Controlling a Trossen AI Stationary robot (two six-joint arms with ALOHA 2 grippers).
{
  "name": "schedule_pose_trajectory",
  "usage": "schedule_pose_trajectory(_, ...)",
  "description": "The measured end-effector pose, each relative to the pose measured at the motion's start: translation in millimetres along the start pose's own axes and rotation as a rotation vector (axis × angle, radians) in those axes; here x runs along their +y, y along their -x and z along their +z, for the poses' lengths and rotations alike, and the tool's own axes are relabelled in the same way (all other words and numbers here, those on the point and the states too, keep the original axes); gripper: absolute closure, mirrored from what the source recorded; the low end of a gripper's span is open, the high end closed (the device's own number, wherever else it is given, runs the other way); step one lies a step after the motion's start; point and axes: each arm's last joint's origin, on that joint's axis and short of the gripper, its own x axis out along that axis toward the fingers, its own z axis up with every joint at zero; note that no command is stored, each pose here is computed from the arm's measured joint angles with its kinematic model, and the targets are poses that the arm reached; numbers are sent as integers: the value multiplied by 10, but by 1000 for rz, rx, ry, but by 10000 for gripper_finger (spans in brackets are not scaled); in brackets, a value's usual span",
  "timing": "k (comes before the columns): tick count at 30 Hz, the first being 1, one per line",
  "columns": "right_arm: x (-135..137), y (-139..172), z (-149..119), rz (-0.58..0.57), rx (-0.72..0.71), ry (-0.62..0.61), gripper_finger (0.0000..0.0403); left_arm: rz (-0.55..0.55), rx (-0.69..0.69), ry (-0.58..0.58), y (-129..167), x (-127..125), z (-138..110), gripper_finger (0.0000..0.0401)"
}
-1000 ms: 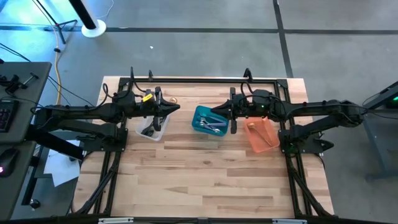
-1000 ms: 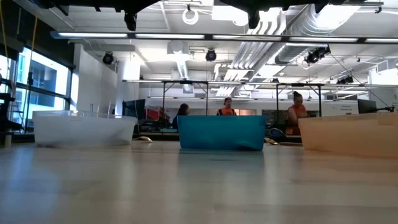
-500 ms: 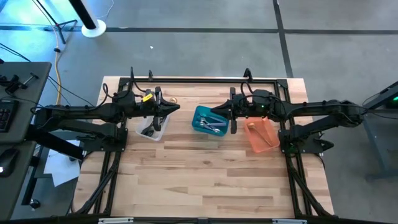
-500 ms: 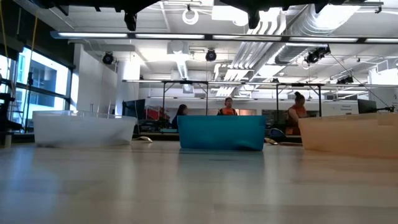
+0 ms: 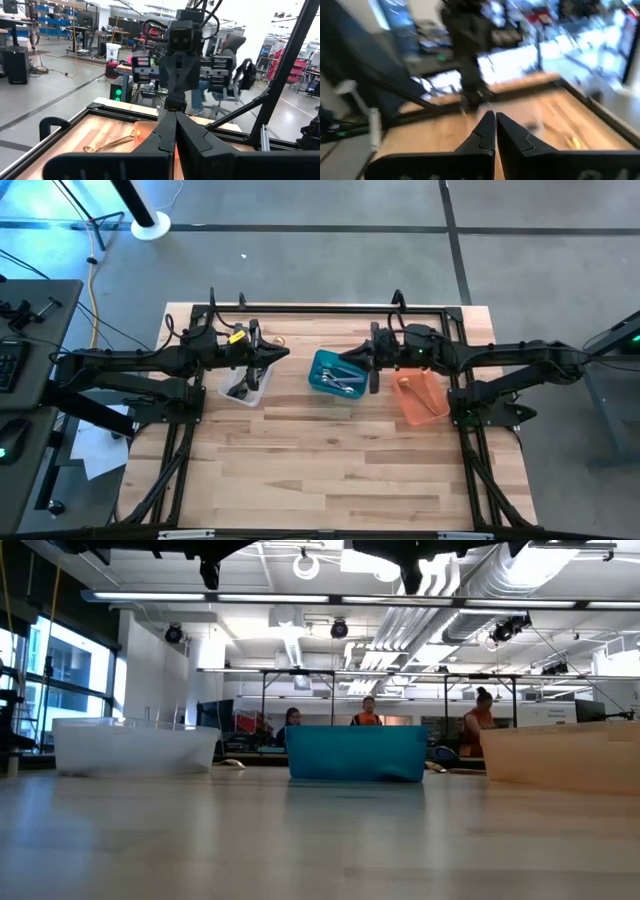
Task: Sort silverware by color (type)
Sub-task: Put the gold spoon into the orange bin
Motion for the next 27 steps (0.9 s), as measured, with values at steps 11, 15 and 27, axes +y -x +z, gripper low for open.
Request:
schedule_pose_trajectory(11,-657,321,58,-581,416,-330,403,6,0,0,0,2,0,401)
schedule_pose_trajectory(15,-895,507,-47,-657,556,-459,403,6,0,0,0,2,-1,401)
schedule_pose_trajectory(27,-1438,561,-470,-843,872,-598,403,-25,6,0,1,-7,-2,401)
